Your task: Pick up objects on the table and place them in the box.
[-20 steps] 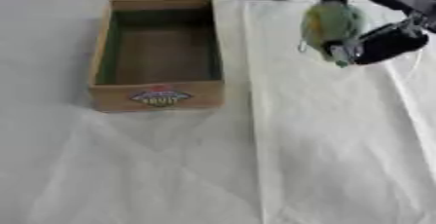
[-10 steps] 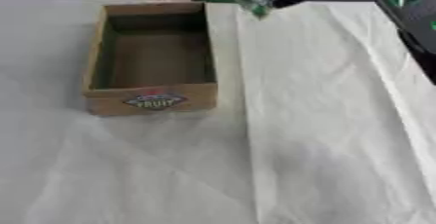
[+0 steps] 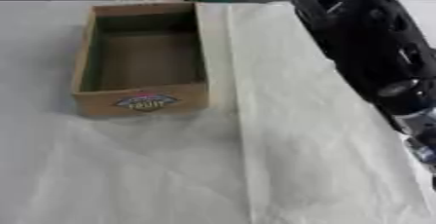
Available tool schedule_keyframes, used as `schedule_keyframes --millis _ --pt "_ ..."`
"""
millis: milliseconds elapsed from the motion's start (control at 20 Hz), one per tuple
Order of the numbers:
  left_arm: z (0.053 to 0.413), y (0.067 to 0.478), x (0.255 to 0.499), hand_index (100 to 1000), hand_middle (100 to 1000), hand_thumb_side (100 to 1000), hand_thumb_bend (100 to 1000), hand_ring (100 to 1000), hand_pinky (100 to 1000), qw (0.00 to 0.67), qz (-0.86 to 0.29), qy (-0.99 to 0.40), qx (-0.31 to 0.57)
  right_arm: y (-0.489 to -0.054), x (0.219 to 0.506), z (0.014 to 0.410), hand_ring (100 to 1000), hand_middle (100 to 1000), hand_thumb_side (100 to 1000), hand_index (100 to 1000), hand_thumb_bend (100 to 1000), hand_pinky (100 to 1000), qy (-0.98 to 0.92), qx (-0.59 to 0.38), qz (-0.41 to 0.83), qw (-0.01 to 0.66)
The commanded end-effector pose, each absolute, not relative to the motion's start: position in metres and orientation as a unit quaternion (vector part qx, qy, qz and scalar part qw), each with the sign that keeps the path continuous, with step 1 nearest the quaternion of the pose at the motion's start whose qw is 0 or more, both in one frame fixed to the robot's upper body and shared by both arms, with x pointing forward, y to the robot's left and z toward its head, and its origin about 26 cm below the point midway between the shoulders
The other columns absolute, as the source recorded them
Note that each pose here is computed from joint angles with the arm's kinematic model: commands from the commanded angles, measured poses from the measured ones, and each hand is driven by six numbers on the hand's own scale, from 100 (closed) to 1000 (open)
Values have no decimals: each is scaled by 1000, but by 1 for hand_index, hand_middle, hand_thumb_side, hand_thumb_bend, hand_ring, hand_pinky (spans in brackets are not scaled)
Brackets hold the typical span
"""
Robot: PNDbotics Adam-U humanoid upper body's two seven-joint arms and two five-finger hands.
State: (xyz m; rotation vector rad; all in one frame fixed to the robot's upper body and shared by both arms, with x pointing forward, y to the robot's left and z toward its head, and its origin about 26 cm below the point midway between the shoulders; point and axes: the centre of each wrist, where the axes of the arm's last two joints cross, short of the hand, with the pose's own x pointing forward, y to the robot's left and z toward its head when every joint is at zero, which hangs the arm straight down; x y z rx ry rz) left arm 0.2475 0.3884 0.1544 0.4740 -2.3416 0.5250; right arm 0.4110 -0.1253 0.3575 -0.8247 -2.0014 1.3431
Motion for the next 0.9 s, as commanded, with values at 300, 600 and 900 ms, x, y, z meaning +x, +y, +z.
schedule_keyframes --millis 300,600,900 --pt "162 385 248 706 524 603 100 512 763 332 190 -908 168 -102 453 336 613 354 100 574 100 810 -748 -348 471 313" --pt "164 383 251 706 524 602 100 511 764 329 190 -911 159 -91 473 305 610 348 100 567 100 806 -739 -380 447 331" --pt "167 382 253 706 524 604 100 512 762 326 187 -914 153 -91 486 268 644 383 100 597 100 803 -716 -413 461 324"
